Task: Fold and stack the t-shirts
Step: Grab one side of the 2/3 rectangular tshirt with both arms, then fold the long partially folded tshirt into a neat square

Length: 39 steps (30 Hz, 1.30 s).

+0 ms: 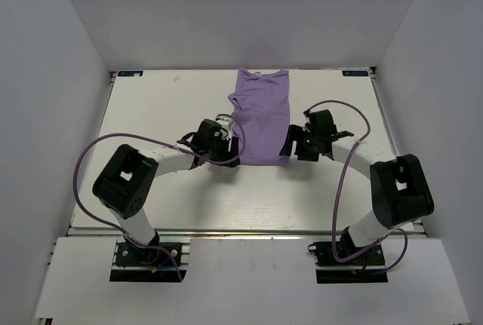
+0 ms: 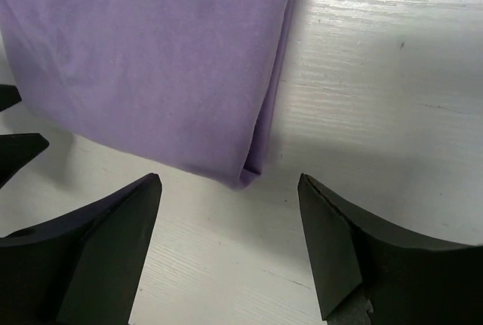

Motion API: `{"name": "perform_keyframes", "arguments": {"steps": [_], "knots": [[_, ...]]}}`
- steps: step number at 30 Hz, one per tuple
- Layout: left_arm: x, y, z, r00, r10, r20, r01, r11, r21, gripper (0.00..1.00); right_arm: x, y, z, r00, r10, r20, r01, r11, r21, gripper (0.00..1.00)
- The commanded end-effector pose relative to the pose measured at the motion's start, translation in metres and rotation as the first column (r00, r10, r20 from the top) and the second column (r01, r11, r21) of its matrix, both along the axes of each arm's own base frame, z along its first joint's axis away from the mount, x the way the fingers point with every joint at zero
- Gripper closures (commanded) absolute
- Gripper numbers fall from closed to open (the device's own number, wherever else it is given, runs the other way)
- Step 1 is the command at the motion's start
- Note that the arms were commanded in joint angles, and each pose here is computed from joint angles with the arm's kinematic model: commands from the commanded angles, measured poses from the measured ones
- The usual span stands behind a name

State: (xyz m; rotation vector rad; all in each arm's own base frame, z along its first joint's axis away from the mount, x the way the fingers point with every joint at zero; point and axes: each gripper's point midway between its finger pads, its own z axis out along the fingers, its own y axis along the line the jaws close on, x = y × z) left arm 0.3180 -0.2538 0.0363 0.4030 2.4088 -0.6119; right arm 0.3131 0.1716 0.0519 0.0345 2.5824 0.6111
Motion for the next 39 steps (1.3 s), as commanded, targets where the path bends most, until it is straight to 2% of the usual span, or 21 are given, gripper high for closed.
{"name": "perform_keyframes", "arguments": {"steps": [1, 2, 5, 6, 7, 8, 12, 13, 15, 18, 19, 23, 24, 26, 28, 34, 35, 37, 39], "knots": [[0.000, -0.005, -0.005, 1.000, -0.016, -0.020, 0.016, 1.000, -0.013, 0.26, 0.005, 0.004, -0.004, 1.000, 0.001, 0.001, -0.001, 1.000, 0.027, 0.22], [0.000, -0.005, -0.005, 1.000, -0.016, -0.020, 0.016, 1.000, -0.013, 0.28, 0.003, 0.005, -0.006, 1.000, 0.003, -0.005, -0.003, 1.000, 0.029, 0.22], [-0.004, -0.007, -0.012, 0.999, -0.026, -0.028, 0.025, 1.000, -0.008, 0.38, 0.000, 0.007, -0.017, 0.999, 0.009, -0.032, -0.007, 0.999, 0.033, 0.31], [-0.007, -0.005, -0.018, 0.999, -0.025, -0.038, 0.025, 1.000, -0.002, 0.40, 0.002, 0.008, -0.021, 0.999, 0.010, -0.034, -0.008, 0.999, 0.041, 0.31], [-0.007, -0.005, -0.020, 0.999, -0.025, -0.036, 0.025, 1.000, -0.004, 0.47, -0.001, 0.008, -0.024, 0.999, 0.009, -0.043, -0.007, 0.999, 0.040, 0.33], [-0.007, -0.005, -0.020, 0.999, -0.025, -0.036, 0.025, 1.000, -0.004, 0.47, -0.001, 0.008, -0.027, 0.999, 0.008, -0.051, -0.006, 0.999, 0.039, 0.33], [-0.008, -0.004, -0.030, 0.998, -0.025, -0.054, 0.025, 1.000, 0.008, 0.60, -0.003, 0.011, -0.039, 0.997, 0.022, -0.080, -0.018, 0.999, 0.048, 0.39], [-0.008, -0.004, -0.030, 0.998, -0.025, -0.054, 0.025, 1.000, 0.008, 0.67, -0.003, 0.012, -0.038, 0.997, 0.022, -0.078, -0.018, 0.998, 0.052, 0.42], [-0.008, -0.006, -0.036, 0.998, -0.025, -0.064, 0.025, 1.000, -0.001, 0.71, -0.001, 0.013, -0.042, 0.997, 0.026, -0.075, -0.022, 0.998, 0.058, 0.45], [-0.003, -0.012, -0.033, 0.998, -0.032, -0.058, 0.031, 0.999, -0.013, 0.91, 0.000, 0.014, -0.047, 0.996, 0.027, -0.086, -0.022, 0.998, 0.058, 0.62], [-0.006, -0.010, -0.039, 0.997, -0.031, -0.078, 0.031, 1.000, -0.001, 0.99, -0.003, 0.017, -0.048, 0.994, 0.042, -0.099, -0.035, 0.997, 0.072, 0.75], [-0.010, -0.015, -0.021, 0.997, -0.054, -0.055, 0.052, 0.998, -0.031, 1.00, -0.008, 0.019, -0.039, 0.995, 0.058, -0.084, -0.050, 0.995, 0.091, 0.98], [-0.013, -0.017, -0.015, 0.997, -0.055, -0.050, 0.052, 0.997, -0.056, 1.00, -0.010, 0.019, -0.036, 0.995, 0.061, -0.079, -0.054, 0.994, 0.090, 1.00], [-0.026, -0.013, -0.007, 0.996, -0.066, -0.055, 0.062, 0.995, -0.081, 1.00, -0.018, 0.015, -0.024, 0.995, 0.072, -0.063, -0.067, 0.994, 0.088, 1.00], [-0.032, -0.013, 0.018, 0.998, -0.067, -0.012, 0.065, 0.990, -0.128, 1.00, -0.027, 0.012, -0.013, 0.995, 0.081, -0.052, -0.076, 0.994, 0.083, 1.00], [-0.084, -0.007, 0.049, 0.988, -0.151, -0.040, 0.140, 0.969, -0.203, 1.00, -0.082, -0.001, 0.019, 0.989, 0.128, -0.078, -0.120, 0.988, 0.094, 1.00], [-0.095, -0.012, 0.069, 0.977, -0.213, 0.002, 0.207, 0.947, -0.246, 1.00, -0.091, -0.002, 0.027, 0.987, 0.136, -0.082, -0.127, 0.987, 0.100, 1.00], [-0.104, -0.010, 0.083, 0.973, -0.229, 0.015, 0.226, 0.943, -0.244, 1.00, -0.101, -0.004, 0.044, 0.986, 0.152, -0.068, -0.144, 0.984, 0.105, 1.00], [-0.106, -0.008, 0.109, 0.969, -0.233, 0.079, 0.246, 0.934, -0.261, 1.00, -0.106, -0.007, 0.065, 0.986, 0.165, -0.026, -0.161, 0.981, 0.107, 0.98]]}}
